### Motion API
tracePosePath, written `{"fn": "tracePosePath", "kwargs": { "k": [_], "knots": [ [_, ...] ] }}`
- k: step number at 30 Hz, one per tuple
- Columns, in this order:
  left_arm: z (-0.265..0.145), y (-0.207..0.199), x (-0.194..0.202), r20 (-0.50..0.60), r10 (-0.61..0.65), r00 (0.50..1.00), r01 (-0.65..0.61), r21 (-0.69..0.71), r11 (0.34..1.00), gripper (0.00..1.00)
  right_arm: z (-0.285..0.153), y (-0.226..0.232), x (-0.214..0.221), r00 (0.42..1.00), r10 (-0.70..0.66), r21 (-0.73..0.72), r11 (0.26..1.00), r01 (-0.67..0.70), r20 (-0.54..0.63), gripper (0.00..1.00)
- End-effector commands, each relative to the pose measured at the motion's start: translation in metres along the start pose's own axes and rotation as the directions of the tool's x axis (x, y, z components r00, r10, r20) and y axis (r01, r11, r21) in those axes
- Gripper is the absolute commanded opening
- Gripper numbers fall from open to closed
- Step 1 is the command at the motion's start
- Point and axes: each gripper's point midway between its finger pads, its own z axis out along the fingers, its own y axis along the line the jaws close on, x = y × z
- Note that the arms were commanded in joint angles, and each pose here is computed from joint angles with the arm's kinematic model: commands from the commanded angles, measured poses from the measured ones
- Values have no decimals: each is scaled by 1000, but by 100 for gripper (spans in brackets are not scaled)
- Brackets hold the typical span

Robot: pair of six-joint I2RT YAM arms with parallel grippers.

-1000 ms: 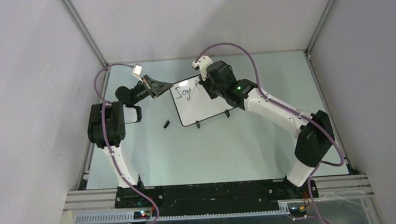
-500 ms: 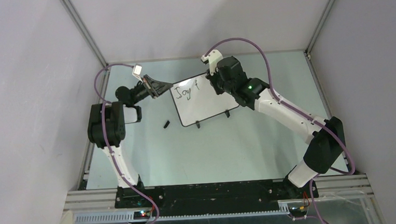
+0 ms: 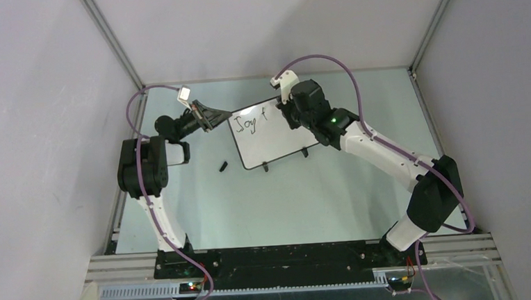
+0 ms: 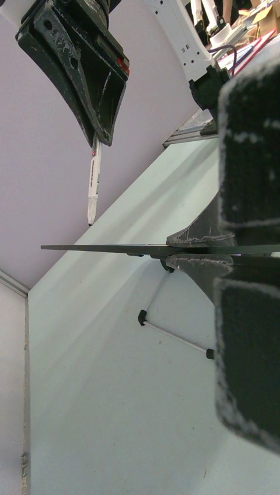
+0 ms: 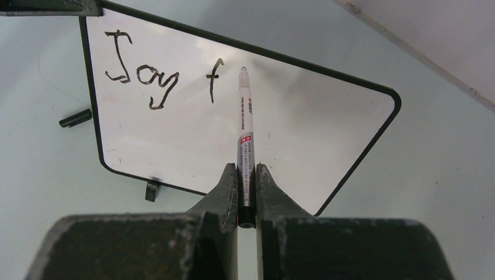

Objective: Write a sentence on the whiteboard

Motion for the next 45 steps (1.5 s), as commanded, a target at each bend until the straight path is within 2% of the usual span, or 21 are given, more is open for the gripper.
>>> {"fn": "tracePosePath", "kwargs": {
  "k": [1,45],
  "knots": [
    [3,-15,-10,8,92,996,-92,51,994,0,0,-3,-16,998,24,18,1000,-25,65,0],
    [3,-15,-10,7,93,996,-93,52,994,0,23,11,4,1000,1,-24,1000,-1,-14,0]
  ]
}}
